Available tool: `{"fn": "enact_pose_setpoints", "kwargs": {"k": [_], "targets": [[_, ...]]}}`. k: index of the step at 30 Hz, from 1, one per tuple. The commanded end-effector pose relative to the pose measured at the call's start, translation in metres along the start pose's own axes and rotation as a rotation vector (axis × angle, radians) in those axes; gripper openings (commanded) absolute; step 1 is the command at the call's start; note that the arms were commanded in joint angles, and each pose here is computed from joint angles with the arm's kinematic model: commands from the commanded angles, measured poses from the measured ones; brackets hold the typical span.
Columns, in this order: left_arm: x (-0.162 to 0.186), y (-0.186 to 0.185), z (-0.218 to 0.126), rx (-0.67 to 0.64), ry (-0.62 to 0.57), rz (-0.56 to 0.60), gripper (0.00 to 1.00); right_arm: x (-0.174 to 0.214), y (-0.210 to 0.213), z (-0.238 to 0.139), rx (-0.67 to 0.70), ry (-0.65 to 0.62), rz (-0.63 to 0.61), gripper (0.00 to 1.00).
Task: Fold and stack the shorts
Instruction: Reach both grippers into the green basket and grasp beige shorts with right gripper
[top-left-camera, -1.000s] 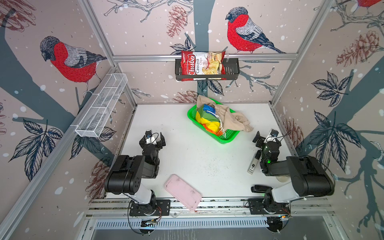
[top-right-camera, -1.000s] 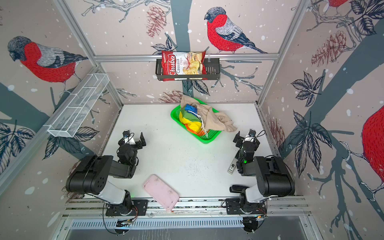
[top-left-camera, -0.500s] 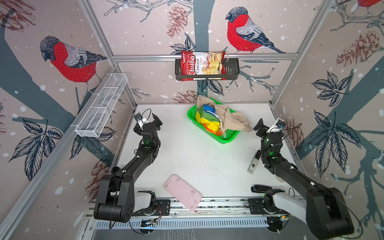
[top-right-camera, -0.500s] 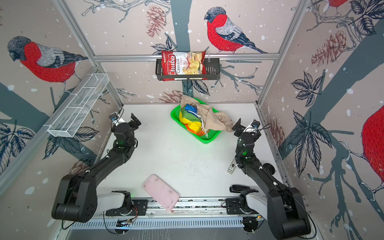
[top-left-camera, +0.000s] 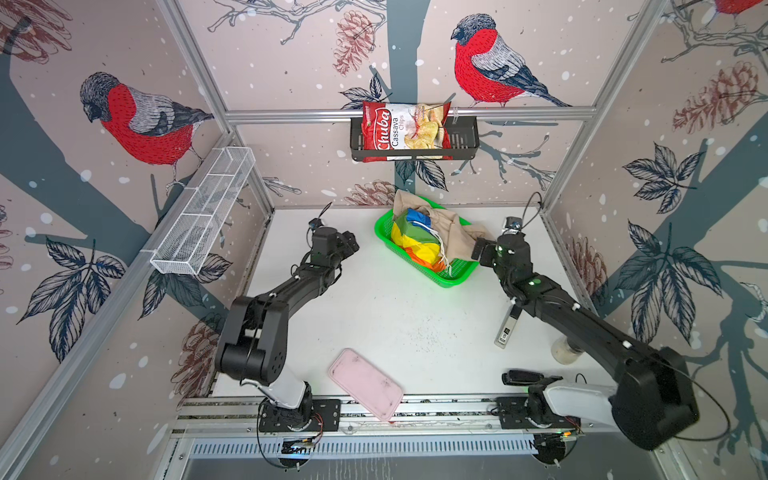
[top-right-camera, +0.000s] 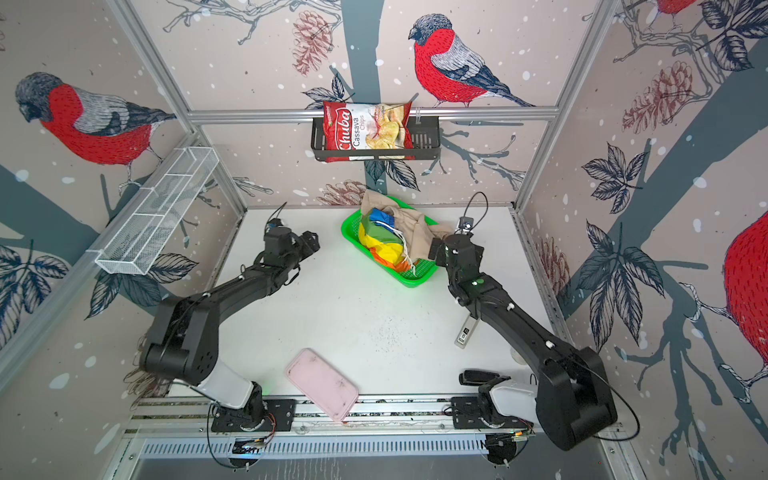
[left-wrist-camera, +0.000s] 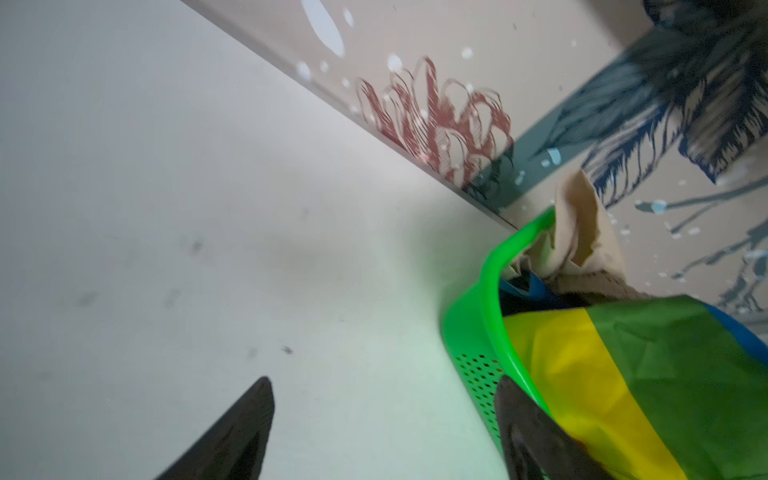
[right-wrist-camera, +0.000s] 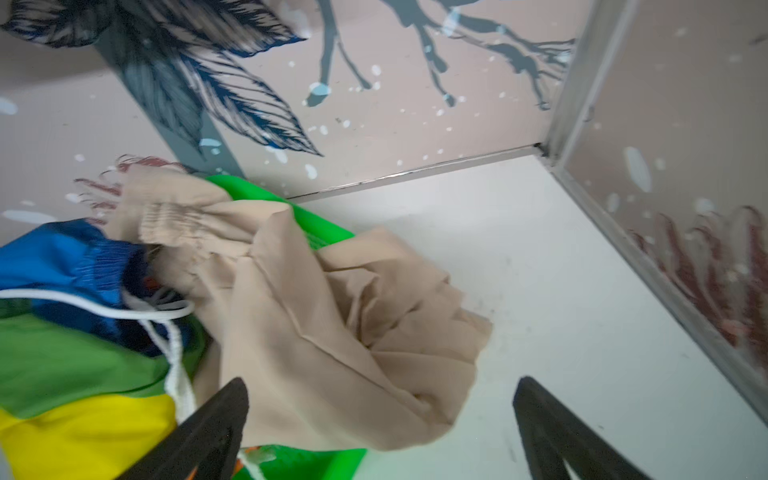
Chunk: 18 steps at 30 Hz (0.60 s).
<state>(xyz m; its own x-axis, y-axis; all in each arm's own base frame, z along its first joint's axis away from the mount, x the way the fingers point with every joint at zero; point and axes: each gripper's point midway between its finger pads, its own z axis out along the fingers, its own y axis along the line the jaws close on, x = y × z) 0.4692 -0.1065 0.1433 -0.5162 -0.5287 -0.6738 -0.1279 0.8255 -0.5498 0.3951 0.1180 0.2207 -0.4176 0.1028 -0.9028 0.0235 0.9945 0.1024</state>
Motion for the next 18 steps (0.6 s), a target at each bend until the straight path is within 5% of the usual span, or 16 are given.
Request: {"fn": "enact_pose_setpoints", "kwargs": {"k": [1,14,17,18], "targets": [[0.027,-0.031,0.02,0.106,0.116,0.002,0.81,0.014,0.024,0.013,-0.069,0.116,-0.013,1.0],[0.091,-0.09,0.073,0.223,0.278,0.058,0.78,0.014,0.076,0.114,-0.111,0.23,-0.086,0.97],[0.107,-0.107,0.081,0.263,0.311,0.062,0.77,0.021,0.087,0.129,-0.158,0.255,-0.059,0.87],[0.113,-0.113,0.083,0.274,0.324,0.067,0.77,0.02,0.088,0.132,-0.161,0.254,-0.053,0.76]]}}
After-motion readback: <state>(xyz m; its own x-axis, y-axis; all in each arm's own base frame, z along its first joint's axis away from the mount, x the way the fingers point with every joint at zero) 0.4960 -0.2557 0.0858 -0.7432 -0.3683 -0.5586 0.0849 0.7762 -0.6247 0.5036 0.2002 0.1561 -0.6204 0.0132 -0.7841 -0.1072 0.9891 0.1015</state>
